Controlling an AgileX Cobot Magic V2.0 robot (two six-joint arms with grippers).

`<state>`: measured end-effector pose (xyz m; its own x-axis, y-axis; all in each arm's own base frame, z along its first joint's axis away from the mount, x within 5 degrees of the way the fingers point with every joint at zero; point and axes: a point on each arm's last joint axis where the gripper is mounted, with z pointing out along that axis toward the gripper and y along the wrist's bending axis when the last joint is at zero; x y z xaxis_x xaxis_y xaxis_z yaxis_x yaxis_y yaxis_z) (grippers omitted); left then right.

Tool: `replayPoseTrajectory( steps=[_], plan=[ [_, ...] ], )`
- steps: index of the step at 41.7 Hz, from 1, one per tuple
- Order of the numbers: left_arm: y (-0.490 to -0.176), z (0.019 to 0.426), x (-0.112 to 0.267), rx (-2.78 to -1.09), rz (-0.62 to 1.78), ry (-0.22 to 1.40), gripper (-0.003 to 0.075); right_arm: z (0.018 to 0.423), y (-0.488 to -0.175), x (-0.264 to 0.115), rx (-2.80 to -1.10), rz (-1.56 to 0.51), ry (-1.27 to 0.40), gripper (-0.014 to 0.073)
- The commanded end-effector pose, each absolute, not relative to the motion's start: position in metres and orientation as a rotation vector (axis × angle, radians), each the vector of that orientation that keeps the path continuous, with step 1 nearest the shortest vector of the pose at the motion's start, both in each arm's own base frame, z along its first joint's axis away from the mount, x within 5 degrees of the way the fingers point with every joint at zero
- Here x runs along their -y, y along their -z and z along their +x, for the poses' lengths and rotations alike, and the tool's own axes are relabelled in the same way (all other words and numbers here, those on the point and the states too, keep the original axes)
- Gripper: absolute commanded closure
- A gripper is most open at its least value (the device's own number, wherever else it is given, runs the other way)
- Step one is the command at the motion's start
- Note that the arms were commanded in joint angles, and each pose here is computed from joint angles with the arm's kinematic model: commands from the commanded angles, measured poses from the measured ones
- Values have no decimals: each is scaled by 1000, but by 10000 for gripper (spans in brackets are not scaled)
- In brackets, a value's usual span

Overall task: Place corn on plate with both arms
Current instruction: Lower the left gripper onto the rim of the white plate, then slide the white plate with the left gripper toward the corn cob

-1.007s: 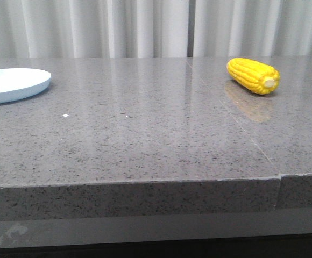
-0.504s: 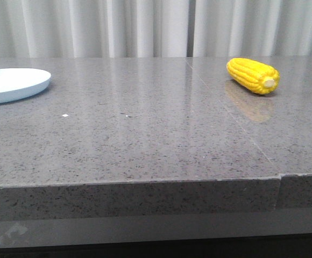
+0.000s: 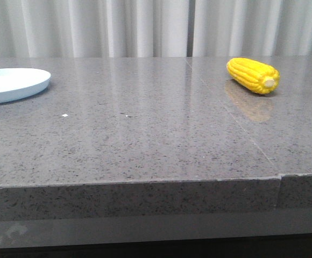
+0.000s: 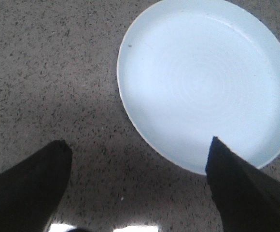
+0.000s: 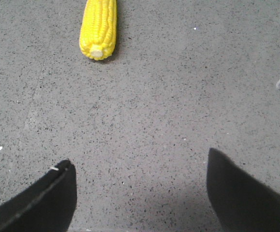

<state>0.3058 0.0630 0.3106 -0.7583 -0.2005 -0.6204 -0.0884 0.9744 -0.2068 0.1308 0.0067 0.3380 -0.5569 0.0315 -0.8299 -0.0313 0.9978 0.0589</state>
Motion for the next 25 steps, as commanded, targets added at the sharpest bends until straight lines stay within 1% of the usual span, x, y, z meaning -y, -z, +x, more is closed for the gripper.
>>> replayPoseTrajectory(
  steps=[1,9,19,25],
  plan=[
    [-324,324,-67,-2335,-229,229,166,134,-354,-6,-2063,-9,-68,13],
    [-309,354,-76,-2367,-239,243,166,134,-354,-6,-2063,-9,-68,13],
    [-292,385,-71,-2399,-198,259,166,134,-354,-6,-2063,-9,-68,13],
    [-285,397,-73,-2417,-186,256,166,134,-354,-6,-2063,-9,-68,13]
  ],
)
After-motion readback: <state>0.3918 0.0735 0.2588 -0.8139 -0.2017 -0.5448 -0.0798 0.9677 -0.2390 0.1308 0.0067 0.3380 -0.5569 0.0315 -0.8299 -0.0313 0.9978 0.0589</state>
